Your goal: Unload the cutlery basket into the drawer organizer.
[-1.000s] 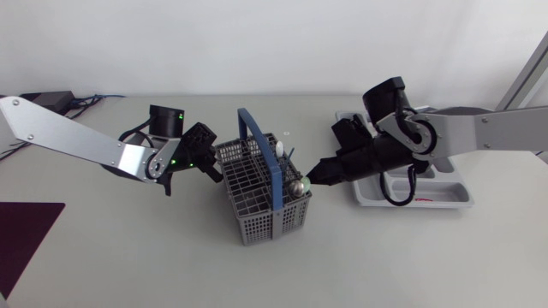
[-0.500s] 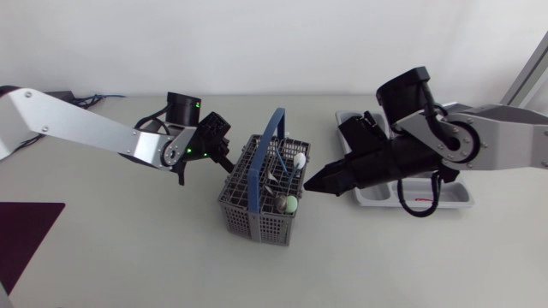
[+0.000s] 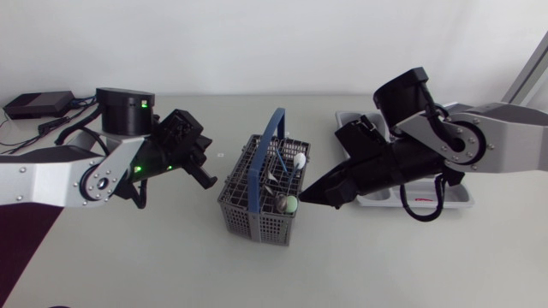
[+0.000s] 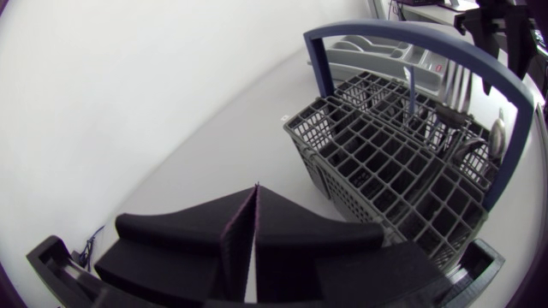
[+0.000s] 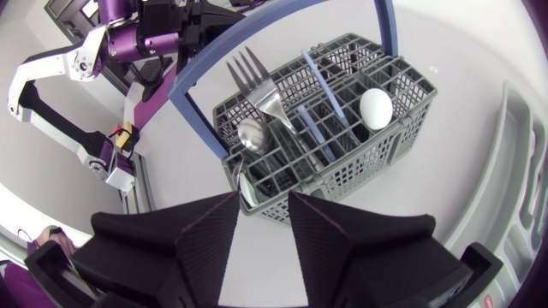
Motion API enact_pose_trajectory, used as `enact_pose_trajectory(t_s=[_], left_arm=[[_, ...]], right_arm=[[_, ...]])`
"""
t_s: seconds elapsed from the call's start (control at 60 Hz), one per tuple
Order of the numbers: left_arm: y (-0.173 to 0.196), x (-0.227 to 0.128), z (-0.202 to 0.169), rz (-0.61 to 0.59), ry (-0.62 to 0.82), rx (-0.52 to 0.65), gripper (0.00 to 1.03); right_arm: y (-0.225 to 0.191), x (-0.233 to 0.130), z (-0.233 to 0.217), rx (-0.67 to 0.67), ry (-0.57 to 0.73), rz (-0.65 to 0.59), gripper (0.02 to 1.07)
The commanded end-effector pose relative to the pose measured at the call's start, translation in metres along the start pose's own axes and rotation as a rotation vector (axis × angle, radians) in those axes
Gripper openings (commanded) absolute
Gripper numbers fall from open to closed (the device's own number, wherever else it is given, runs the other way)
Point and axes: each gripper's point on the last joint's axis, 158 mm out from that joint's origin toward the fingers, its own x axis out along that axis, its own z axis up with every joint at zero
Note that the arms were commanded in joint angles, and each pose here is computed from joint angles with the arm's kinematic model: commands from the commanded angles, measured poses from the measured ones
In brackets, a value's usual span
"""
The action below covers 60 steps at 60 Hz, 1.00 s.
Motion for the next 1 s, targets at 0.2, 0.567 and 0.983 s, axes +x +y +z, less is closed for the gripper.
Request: enact_pose_trajectory(t_s=[0.2, 0.567, 0.983], left_arm=[[-0.051, -0.037, 0.002, -0.118, -0.027, 0.044, 0.16], [-0.119, -0.075, 0.012, -0.299, -0.018, 0.053, 0.16], [-0.156, -0.101, 0.014, -0.476, 0.036, 0.028, 0.16]], right_arm=[[0.011, 0.007, -0.003, -0.045, 0.019, 0.026, 0.47], [0.013, 0.013, -0.003, -0.065, 0.027, 0.031, 0.39], [0.019, 0.023, -0.008, -0.082, 0.045, 0.047, 0.27]])
